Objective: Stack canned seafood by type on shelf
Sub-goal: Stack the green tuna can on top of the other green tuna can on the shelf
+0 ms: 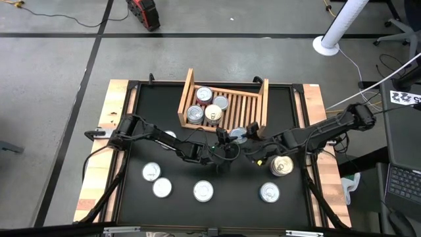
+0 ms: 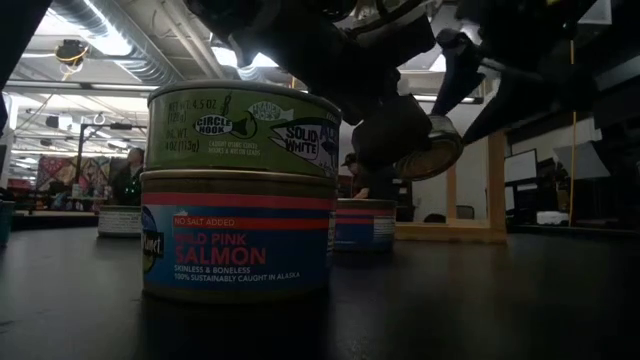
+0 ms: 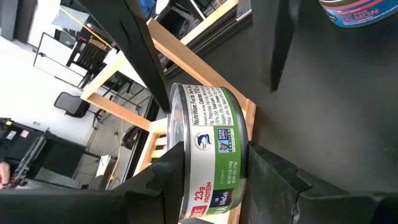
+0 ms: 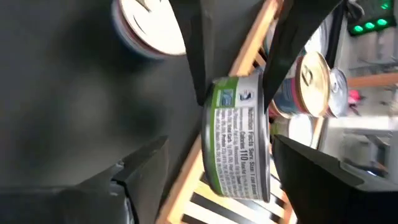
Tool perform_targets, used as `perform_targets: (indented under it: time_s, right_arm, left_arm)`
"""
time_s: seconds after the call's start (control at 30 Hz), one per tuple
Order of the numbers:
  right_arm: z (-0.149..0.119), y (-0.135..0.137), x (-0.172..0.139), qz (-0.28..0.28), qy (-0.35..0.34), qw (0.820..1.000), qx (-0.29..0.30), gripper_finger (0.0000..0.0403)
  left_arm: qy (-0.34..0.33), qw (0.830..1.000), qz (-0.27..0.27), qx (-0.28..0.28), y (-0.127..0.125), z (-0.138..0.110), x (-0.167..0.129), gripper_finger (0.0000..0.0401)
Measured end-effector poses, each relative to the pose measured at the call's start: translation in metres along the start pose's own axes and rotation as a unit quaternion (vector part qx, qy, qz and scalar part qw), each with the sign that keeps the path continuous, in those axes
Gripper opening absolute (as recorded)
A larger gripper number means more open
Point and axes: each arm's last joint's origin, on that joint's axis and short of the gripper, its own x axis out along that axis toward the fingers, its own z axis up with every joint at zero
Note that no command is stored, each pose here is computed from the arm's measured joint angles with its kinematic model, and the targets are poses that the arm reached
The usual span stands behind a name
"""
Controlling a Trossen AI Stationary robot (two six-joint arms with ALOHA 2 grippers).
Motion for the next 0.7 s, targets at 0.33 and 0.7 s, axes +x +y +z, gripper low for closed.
perform_targets:
  time_s: [0.33, 0.7]
  right_arm:
    - [0.001, 0.006, 0.014, -0.029, 0.041, 0.999, -0.017, 0.028]
    - [0.001, 0.005, 0.014, -0.048, 0.048, 0.998, -0.017, 0.0194]
  left_arm:
    - [-0.006, 1.0, 0.003, -0.008, 0.001, 0.002, 0.0, 0.0149]
    - [-0.004, 1.0, 0.002, 0.011, 0.0, 0.001, 0.0, 0.0149]
